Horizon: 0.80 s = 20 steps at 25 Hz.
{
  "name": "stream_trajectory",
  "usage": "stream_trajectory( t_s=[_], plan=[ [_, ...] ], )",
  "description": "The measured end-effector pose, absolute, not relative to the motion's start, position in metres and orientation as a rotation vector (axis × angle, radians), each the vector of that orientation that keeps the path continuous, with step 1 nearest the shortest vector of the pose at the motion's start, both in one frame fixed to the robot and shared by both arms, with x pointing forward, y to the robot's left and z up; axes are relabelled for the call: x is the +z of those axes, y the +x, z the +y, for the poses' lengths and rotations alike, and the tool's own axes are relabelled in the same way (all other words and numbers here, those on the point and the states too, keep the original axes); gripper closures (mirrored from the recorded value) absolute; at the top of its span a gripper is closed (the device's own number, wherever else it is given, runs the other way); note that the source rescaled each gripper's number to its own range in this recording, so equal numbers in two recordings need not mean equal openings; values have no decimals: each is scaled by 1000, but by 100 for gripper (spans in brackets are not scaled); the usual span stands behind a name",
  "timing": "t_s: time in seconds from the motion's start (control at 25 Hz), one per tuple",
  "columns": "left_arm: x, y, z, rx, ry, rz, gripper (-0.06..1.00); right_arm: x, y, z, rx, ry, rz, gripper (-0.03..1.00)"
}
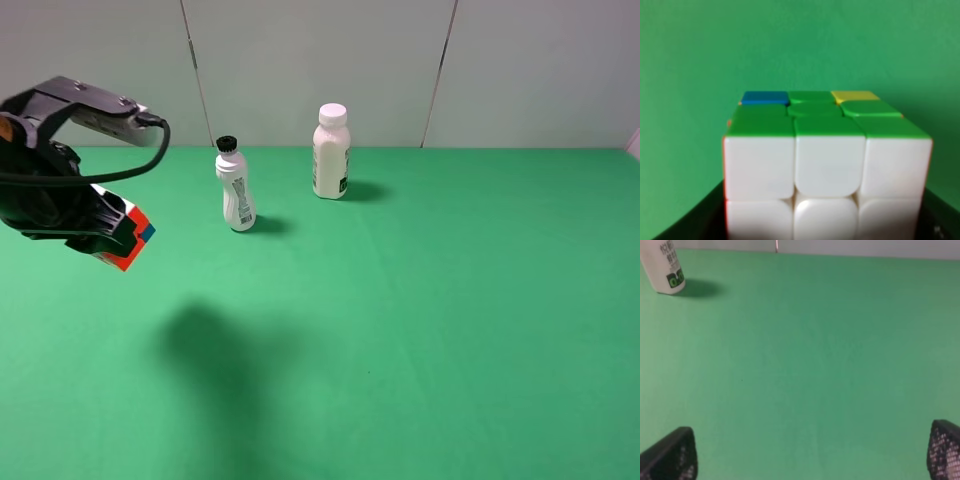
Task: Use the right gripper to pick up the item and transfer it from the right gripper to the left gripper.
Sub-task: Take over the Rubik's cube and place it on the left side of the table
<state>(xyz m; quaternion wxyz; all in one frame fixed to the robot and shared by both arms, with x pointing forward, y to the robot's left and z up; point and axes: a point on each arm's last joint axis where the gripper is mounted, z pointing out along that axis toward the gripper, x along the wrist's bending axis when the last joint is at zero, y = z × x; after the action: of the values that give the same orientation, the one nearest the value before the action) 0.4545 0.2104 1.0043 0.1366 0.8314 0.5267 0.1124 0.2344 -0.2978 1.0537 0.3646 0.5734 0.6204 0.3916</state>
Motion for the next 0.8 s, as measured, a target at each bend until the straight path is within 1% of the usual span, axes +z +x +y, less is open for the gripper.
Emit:
stream_trajectory(
  t_s=[0.64, 0.8],
  plan=[
    [960, 479, 199, 265, 2467, 1553, 94, 1054, 234, -298, 1007, 1475, 1596, -3],
    [949, 484, 204, 236, 2457, 1609, 94, 1054, 234, -298, 1007, 1475, 1596, -3]
  ],
)
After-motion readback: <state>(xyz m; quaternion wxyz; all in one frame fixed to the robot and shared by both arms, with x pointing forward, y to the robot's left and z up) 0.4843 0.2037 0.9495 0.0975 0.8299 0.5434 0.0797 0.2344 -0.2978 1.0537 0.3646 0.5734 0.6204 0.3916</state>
